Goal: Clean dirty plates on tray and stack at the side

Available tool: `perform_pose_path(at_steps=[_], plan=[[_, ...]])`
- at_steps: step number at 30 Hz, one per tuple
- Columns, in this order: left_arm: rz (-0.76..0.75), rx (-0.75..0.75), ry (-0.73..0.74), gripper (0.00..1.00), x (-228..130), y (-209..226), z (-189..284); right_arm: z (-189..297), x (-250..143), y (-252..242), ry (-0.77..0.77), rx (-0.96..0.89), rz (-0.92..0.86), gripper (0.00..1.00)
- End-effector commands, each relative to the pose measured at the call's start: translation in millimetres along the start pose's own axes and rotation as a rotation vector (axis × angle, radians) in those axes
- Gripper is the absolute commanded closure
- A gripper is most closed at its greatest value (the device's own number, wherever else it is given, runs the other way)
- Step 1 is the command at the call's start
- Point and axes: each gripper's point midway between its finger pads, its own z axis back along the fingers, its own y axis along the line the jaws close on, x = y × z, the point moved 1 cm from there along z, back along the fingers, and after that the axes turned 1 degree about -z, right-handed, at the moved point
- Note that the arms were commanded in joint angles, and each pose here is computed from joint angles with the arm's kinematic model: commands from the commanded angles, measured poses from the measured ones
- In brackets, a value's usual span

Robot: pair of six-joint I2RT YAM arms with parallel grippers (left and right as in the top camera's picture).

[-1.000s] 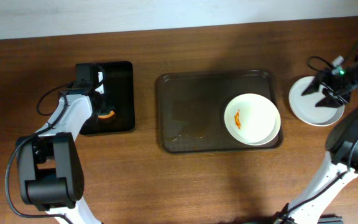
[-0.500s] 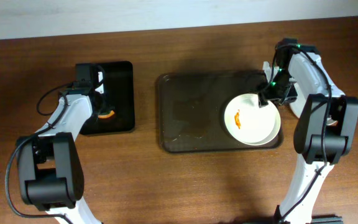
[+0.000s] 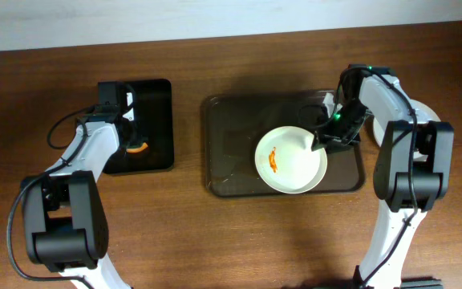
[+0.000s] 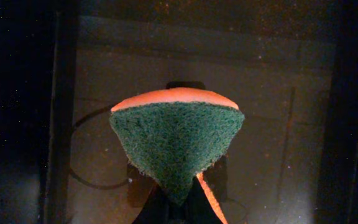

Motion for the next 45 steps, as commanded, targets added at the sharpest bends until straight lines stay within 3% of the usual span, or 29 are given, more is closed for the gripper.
perform_pose_path(at_steps=[1, 6, 9, 10, 13, 15, 18, 22, 28, 33, 36, 40, 43, 45], plan=[[-0.006, -0.011, 0.009, 1.0, -2, -2, -3, 8, -11, -23, 0.044, -0.153, -0.013, 0.6], [-0.006, -0.011, 0.01, 1.0, -2, -2, -3, -30, -23, -12, 0.078, -0.108, 0.012, 0.61], [-0.006, -0.011, 0.009, 1.0, -2, -2, -3, -39, -20, -12, 0.054, -0.112, -0.051, 0.92], [-0.006, -0.011, 0.009, 1.0, -2, -2, -3, -40, -17, -11, 0.039, -0.111, -0.081, 0.96], [-0.006, -0.012, 0.009, 1.0, -2, -2, -3, -41, -3, 1, -0.019, -0.048, -0.226, 0.96], [-0.005, -0.06, 0.002, 1.0, 0, -10, -3, -44, 6, 17, -0.048, 0.008, -0.193, 0.96], [-0.007, -0.127, -0.095, 1.0, 23, -22, 0, -53, 16, 34, -0.107, -0.072, -0.1, 0.95], [-0.02, -0.176, -0.176, 1.0, 42, -30, -2, -77, 2, 65, -0.083, -0.103, 0.002, 0.96], [-0.016, -0.172, -0.057, 1.0, 8, -31, -57, -90, -6, 74, -0.073, -0.121, 0.042, 0.96], [-0.021, -0.186, -0.227, 1.0, 59, -32, 22, -90, -6, 72, -0.074, -0.129, 0.04, 0.96], [-0.019, -0.178, -0.166, 1.0, 43, -30, 5, -90, -6, 72, -0.073, -0.129, 0.033, 0.96], [-0.014, -0.163, 0.014, 1.0, -5, -29, -56, -90, -6, 72, -0.073, -0.13, 0.033, 0.96], [-0.014, -0.165, -0.015, 1.0, 7, -30, -47, -90, -6, 71, -0.073, -0.134, 0.033, 0.96], [-0.016, -0.17, -0.069, 1.0, 33, -30, -12, -90, -6, 71, -0.072, -0.134, 0.032, 0.96]])
